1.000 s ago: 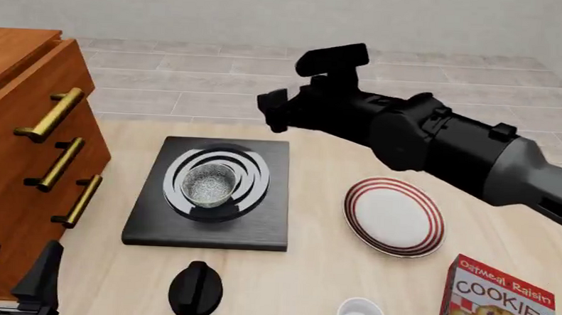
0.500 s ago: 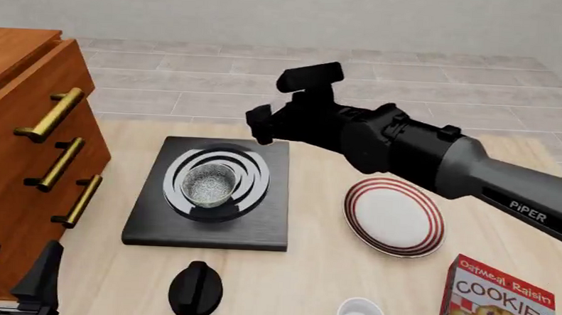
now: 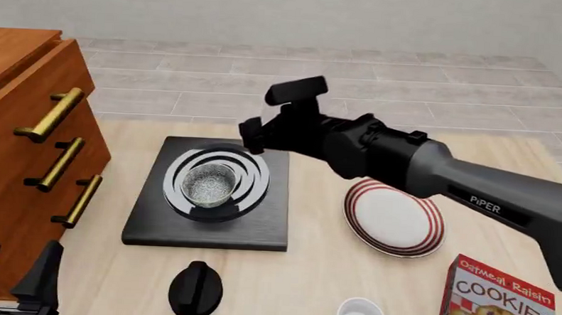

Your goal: Pick the akita bowl on the stove and place it on the plate.

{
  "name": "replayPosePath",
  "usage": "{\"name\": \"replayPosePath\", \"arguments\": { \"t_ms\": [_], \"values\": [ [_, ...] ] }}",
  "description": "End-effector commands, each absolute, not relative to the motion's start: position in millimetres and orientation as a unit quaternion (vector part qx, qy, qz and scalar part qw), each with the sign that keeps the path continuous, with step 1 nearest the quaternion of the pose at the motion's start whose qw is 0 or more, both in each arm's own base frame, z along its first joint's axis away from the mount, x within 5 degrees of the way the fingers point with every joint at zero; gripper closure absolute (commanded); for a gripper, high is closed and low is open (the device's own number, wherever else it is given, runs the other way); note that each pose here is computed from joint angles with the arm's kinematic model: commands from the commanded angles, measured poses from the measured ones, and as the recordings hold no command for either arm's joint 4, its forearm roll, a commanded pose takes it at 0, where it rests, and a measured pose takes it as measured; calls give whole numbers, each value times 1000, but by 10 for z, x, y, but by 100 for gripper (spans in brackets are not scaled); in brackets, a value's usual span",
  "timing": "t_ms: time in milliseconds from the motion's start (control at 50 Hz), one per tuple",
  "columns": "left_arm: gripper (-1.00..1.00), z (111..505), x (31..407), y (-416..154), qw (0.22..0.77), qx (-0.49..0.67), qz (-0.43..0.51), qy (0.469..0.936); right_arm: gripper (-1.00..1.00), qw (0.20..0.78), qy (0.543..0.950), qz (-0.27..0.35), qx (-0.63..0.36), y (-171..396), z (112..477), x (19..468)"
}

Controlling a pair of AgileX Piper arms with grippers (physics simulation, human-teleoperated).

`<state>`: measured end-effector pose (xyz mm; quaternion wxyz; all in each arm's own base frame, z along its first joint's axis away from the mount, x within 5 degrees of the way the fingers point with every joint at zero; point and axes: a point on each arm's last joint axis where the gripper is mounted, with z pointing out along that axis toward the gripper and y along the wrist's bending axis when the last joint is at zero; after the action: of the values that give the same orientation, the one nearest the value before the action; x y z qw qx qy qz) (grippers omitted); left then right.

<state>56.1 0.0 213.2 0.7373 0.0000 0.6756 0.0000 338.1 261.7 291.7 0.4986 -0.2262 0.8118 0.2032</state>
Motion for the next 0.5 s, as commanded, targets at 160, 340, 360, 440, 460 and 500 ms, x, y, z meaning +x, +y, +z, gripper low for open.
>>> {"name": "replayPosePath", "arguments": {
  "t_ms": [160,340,360,440,460,500],
  "values": [
    [-100,2132,561,0,737,0,0,676,-100,487,817,205,-229,2719,2719,3432],
    [-100,2132,561,0,737,0,0,676,-100,483,819,209,-230,2789,2655,3427],
    [-100,2132,561,0,737,0,0,676,-100,483,819,209,-229,2789,2648,3438],
    [-100,2132,561,0,737,0,0,676,-100,484,819,211,-227,2809,2637,3461],
    [-100,2132,561,0,737,0,0,676,-100,483,819,211,-227,2817,2626,3469],
    [-100,2132,561,0,737,0,0,676,-100,484,818,211,-227,2827,2616,3490]
  ]
}}
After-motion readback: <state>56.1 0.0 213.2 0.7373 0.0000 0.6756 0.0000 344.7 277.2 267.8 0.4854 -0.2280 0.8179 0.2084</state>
